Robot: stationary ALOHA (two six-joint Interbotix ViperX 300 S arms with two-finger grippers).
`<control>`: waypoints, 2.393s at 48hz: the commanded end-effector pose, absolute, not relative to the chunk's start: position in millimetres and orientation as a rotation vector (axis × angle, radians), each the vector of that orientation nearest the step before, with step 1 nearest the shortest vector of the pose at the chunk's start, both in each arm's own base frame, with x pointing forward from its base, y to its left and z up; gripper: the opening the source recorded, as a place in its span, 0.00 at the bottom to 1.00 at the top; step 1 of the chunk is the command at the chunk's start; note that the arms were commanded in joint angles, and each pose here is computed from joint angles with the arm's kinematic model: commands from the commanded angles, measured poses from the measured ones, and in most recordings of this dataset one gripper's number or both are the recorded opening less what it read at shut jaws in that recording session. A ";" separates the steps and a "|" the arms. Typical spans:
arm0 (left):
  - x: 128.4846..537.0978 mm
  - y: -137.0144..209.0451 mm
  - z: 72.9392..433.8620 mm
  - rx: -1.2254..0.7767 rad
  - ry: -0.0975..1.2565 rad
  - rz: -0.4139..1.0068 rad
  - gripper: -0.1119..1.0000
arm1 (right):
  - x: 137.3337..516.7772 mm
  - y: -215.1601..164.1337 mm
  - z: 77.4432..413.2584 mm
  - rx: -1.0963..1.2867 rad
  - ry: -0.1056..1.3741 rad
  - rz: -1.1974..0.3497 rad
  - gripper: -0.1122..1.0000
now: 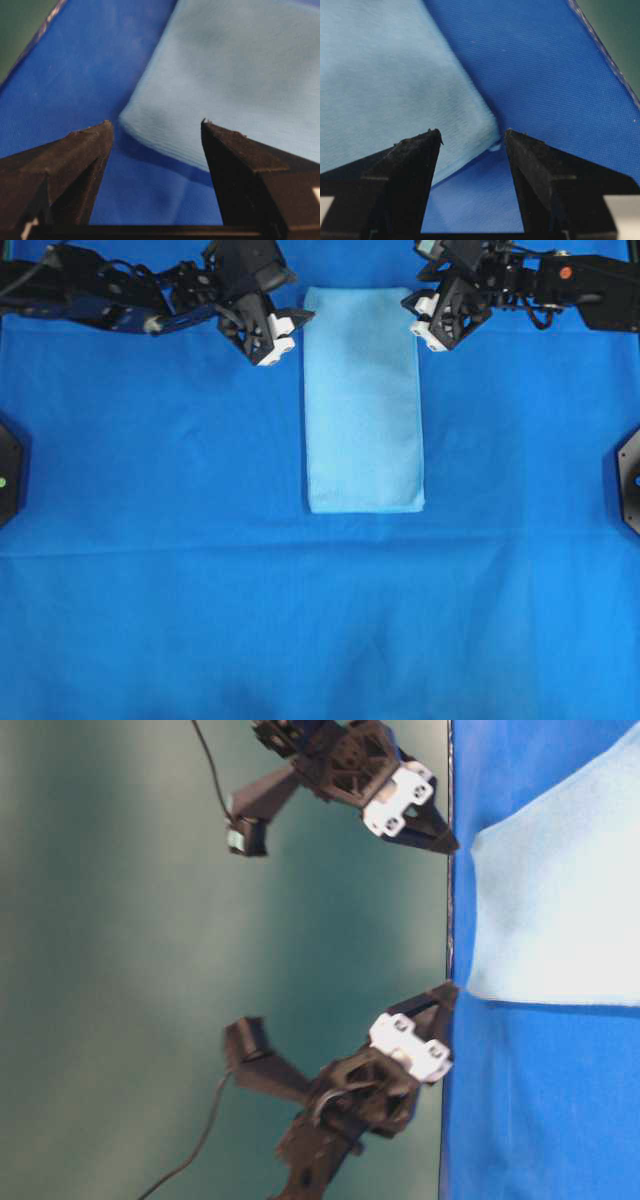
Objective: Fold the light blue towel.
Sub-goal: 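Move both grippers to the strip's far corners and grasp them, then fold the far half of the strip toward the near end with both grippers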
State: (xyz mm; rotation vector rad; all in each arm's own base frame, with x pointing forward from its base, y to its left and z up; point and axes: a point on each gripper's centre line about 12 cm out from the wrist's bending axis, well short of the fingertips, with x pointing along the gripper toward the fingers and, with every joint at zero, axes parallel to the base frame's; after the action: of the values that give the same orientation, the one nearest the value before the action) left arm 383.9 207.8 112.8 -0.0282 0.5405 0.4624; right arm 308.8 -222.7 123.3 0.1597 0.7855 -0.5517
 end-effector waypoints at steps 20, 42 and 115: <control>399.2 239.5 93.0 -0.039 0.547 0.504 0.69 | 312.4 -252.3 96.4 0.189 0.813 -0.581 0.63; 402.6 232.9 86.3 0.028 0.640 0.451 0.12 | 306.3 -249.3 92.2 0.221 0.835 -0.602 0.14; 383.9 87.8 148.9 0.202 0.634 0.133 0.12 | 296.9 -100.3 153.7 0.253 0.887 -0.521 0.14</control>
State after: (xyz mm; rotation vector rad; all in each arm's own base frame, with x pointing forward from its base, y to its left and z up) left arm 385.0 105.7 140.4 0.1934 0.6557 0.1696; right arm 297.4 -112.3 148.7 0.2527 0.8889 -0.5331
